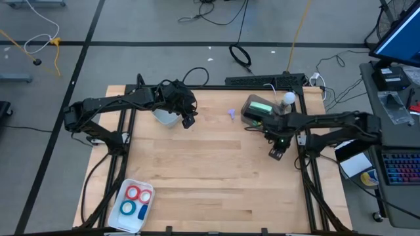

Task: Pick and place Stapler, Stapler remover, tape
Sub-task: Put the light blue staple remover into the grey bin

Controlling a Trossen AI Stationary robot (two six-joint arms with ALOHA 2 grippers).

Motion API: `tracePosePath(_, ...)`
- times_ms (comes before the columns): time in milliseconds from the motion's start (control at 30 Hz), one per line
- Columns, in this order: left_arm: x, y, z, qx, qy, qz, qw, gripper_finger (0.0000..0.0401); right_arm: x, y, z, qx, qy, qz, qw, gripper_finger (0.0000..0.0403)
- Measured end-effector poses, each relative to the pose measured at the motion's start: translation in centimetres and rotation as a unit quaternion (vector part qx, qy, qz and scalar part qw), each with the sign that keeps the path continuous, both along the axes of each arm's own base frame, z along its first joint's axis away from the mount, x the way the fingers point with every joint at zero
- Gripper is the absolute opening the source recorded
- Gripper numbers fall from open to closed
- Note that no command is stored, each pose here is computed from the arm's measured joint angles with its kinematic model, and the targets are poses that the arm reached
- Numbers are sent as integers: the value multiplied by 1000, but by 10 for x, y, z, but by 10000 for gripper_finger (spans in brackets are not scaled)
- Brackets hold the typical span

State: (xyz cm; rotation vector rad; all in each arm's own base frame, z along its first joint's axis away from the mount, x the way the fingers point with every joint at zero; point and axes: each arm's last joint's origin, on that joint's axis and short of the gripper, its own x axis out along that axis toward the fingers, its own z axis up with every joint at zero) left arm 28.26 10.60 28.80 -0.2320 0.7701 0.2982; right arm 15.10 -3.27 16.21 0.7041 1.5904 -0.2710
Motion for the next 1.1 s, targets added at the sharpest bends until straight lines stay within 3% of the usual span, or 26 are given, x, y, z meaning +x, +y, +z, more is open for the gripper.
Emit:
tracePosePath(233,0,0,0,0,0,-1,1000,131,0,9,17,66,-99,-15,993,1)
tracePosePath(400,1,-2,1,-26,-13,-29,999,131,18,8,37,111,-265,-21,958,1)
tracePosePath(567,7,-10,5,-55,-52,-76,994,131,45,1,64,85,-444,-31,892,1)
tracePosePath(667,14,-16,11,-54,-94,-101,989,131,57,-3,73,51,-505,-41,861,0)
tracePosePath(933,30,-32,29,14,-192,-164,968,131,84,-20,63,-33,-546,-74,834,0)
tracePosePath(1100,33,-40,32,69,-193,-162,965,131,98,-27,59,-80,-576,-75,810,0)
